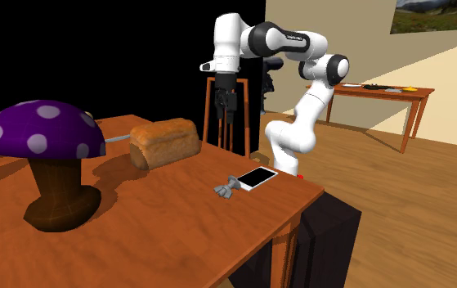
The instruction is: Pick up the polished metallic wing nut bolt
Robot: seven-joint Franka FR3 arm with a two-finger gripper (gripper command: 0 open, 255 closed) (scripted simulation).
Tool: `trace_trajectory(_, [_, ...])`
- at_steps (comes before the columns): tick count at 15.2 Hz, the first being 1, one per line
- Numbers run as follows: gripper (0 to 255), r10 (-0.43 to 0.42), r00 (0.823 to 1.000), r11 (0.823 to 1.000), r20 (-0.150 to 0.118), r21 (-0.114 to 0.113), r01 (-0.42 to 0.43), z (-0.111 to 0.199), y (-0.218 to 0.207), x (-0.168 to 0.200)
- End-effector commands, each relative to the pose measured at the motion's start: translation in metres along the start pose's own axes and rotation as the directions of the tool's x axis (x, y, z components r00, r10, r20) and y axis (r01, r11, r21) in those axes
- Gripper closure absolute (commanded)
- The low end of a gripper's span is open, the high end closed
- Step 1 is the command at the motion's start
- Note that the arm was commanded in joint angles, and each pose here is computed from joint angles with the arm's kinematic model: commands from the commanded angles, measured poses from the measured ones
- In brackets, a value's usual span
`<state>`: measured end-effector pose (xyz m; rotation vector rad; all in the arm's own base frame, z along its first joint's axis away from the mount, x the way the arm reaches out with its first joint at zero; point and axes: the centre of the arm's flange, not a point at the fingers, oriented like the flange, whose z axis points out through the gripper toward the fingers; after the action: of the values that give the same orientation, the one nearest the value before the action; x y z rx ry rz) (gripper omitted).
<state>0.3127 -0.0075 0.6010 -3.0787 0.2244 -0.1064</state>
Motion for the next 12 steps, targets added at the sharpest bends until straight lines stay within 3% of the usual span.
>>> trace_trajectory(1, [0,0.0,1.0,1.0,0.0,0.0,0.0,0.0,0.0,0.0])
trace_trajectory(12, [0,-0.009,0.999,0.999,0.052,0.044,0.006,0.078,-0.112,0.037])
